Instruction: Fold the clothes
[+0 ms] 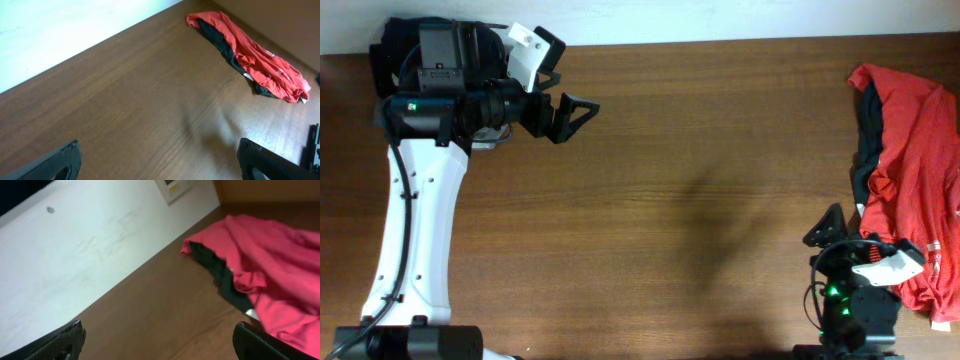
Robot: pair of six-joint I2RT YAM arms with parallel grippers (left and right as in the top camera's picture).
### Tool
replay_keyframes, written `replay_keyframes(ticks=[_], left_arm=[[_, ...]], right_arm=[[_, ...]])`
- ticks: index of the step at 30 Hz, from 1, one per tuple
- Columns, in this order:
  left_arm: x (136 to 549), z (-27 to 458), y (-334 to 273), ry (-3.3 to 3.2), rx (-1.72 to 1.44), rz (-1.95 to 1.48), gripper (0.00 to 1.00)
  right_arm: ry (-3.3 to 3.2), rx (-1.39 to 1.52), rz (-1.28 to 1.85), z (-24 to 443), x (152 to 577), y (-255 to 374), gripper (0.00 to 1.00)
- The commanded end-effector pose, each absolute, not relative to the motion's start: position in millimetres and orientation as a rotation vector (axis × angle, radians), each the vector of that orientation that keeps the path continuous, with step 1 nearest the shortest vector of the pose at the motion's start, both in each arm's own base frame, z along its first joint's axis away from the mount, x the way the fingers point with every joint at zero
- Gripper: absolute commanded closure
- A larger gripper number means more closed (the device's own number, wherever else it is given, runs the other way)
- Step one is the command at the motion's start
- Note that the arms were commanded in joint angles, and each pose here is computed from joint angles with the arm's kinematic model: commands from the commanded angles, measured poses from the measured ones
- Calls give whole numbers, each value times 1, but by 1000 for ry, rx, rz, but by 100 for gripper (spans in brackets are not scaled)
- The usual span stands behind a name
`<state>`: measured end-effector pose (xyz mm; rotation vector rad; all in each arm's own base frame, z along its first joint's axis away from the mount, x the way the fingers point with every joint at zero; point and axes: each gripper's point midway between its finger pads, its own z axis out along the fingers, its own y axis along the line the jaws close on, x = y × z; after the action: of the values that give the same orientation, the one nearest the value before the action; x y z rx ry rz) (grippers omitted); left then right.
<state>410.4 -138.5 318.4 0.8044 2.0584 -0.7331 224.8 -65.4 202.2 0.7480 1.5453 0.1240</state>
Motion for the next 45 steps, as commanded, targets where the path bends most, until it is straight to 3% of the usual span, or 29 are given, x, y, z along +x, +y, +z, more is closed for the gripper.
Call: replay_keyframes(ticks=[1, 17, 29, 45], left_arm=[[408, 322, -141, 2033, 830, -735, 1], [408, 322, -141, 2033, 830, -735, 1], [408, 322, -141, 2033, 830, -735, 1], [408, 322, -141, 2033, 830, -735, 1]], right_arm=[[1527, 697, 200, 188, 231, -54, 1], [1534, 565, 257, 161, 243, -32, 2], [1646, 76, -4, 156, 246, -9, 1], [1646, 42, -32, 156, 246, -9, 1]])
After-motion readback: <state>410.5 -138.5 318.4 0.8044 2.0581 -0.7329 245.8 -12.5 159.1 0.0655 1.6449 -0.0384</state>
